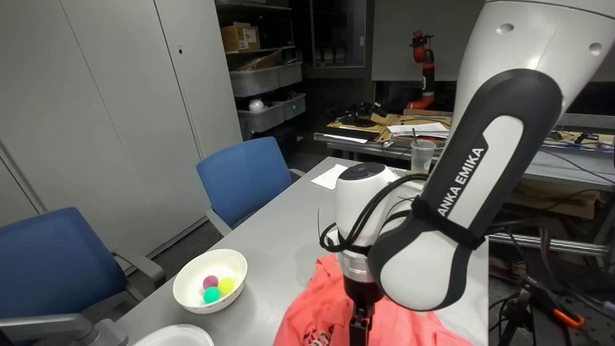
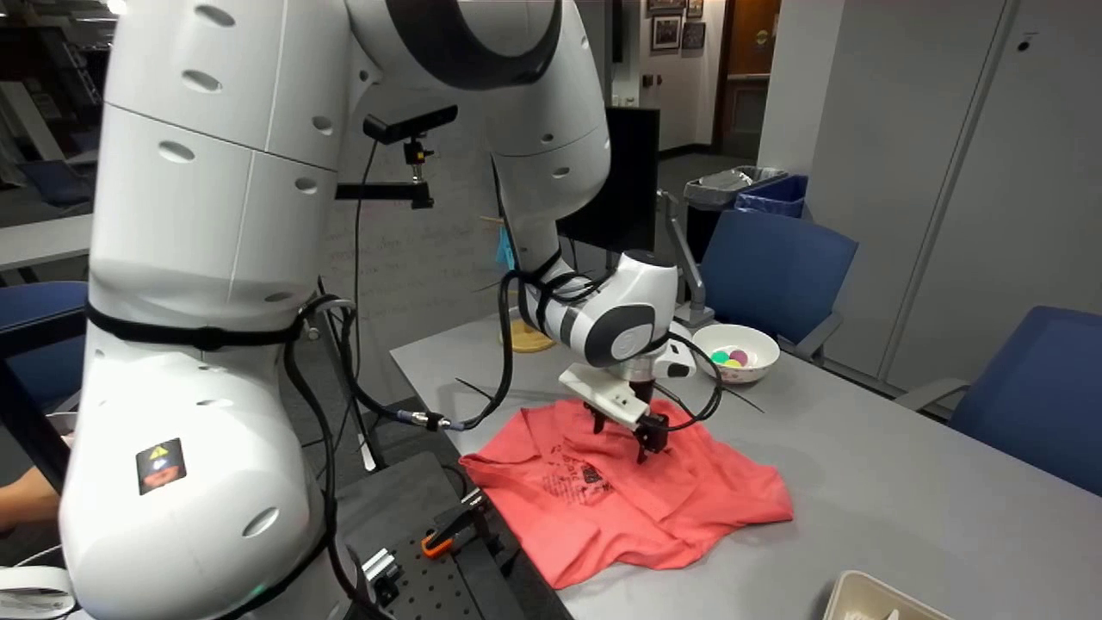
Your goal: Unfold the sweatshirt
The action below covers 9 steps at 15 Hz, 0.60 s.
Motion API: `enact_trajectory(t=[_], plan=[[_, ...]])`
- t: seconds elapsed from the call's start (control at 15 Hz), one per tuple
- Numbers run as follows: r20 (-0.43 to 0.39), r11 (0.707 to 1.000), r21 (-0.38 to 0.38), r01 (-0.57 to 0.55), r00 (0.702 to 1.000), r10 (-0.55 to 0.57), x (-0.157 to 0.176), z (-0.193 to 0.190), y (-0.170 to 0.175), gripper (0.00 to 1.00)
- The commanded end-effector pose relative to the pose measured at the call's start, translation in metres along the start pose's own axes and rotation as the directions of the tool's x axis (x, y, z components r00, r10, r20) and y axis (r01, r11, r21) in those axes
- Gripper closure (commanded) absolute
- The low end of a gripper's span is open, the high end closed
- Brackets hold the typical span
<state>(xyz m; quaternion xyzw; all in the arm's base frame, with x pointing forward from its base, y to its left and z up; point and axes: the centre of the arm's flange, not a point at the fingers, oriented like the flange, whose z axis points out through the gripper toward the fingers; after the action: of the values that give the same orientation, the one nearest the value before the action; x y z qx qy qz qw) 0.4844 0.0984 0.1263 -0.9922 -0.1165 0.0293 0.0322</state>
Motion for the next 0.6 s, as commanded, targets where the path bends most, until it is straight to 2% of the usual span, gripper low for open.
enact_trajectory(t=[0.0,0.27,0.53], plan=[[-0.034,0.999,-0.032,0.012,0.999,-0.013,0.024,0.0,0.011,0.0],[-0.035,0.995,-0.046,-0.09,0.995,0.089,0.037,0.0,0.016,0.0],[-0.025,0.975,-0.073,-0.212,0.977,0.211,0.039,0.005,0.018,0.0]])
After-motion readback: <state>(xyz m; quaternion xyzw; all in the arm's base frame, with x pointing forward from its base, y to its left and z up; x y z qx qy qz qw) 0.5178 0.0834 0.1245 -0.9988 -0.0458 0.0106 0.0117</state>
